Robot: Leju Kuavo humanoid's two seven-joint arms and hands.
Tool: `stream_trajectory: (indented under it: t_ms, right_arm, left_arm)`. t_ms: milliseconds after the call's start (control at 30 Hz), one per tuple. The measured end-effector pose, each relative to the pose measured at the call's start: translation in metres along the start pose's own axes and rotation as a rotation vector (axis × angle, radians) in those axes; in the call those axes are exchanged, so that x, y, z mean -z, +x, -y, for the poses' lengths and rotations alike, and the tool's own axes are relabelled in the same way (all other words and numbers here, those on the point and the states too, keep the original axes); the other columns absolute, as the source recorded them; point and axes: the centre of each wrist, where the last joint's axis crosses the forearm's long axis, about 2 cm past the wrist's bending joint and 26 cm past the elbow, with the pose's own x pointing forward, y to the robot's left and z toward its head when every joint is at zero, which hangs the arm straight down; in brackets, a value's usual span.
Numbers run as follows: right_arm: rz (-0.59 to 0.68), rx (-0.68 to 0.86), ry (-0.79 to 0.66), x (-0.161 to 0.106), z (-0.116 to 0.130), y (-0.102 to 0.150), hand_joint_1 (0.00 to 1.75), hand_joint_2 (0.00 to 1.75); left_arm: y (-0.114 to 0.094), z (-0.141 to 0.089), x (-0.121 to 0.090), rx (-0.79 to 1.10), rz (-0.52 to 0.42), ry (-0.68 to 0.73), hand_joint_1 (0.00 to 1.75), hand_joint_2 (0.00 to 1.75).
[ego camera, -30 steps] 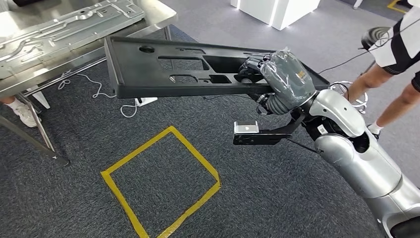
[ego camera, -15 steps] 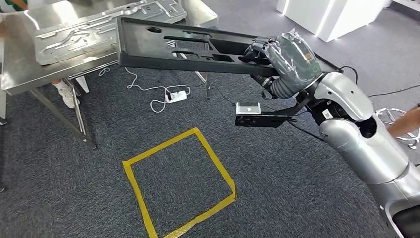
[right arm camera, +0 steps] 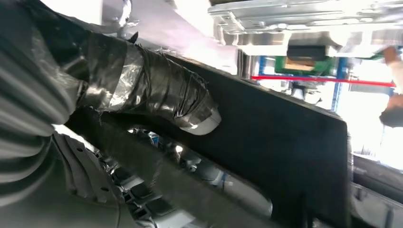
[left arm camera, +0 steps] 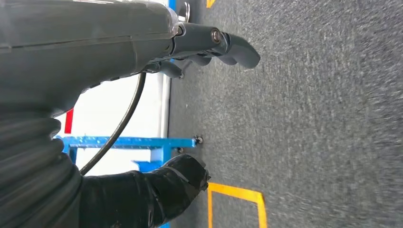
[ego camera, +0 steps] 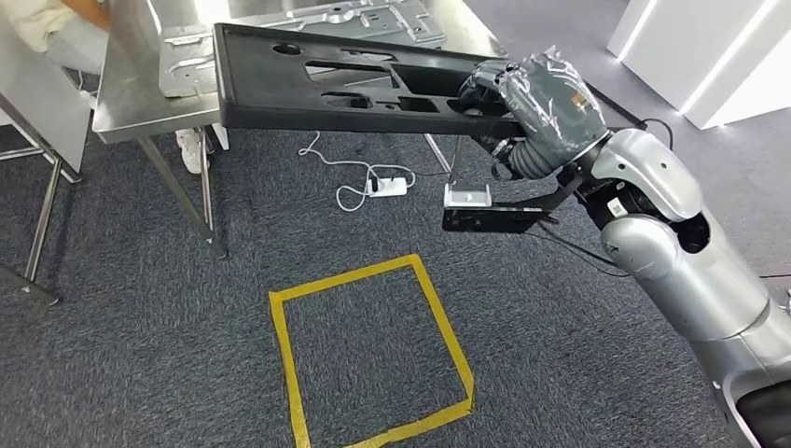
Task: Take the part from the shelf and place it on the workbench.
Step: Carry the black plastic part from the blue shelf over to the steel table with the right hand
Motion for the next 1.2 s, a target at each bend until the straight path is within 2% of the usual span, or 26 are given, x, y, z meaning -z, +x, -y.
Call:
stream_trajectory:
  t_ms: [633, 967, 1200]
  right_arm:
    - [-0.088, -0.034, 0.024, 0.006, 0.012, -0.014, 1.75, 1.75]
    - [-0.157, -0.113, 0.043, 0.017, 0.046, -0.035, 1.75, 1.75]
    - [-0.178, -0.126, 0.073, 0.019, 0.046, -0.041, 1.75, 1.75]
  left_arm:
    - [-0.004, -0.003, 0.0, -0.005, -0.008, 0.006, 0.0, 1.75]
    - [-0.003, -0.004, 0.0, -0.016, -0.009, 0.006, 0.0, 1.75]
    - [-0.005, -0.005, 0.0, -0.026, -0.011, 0.003, 0.0, 1.75]
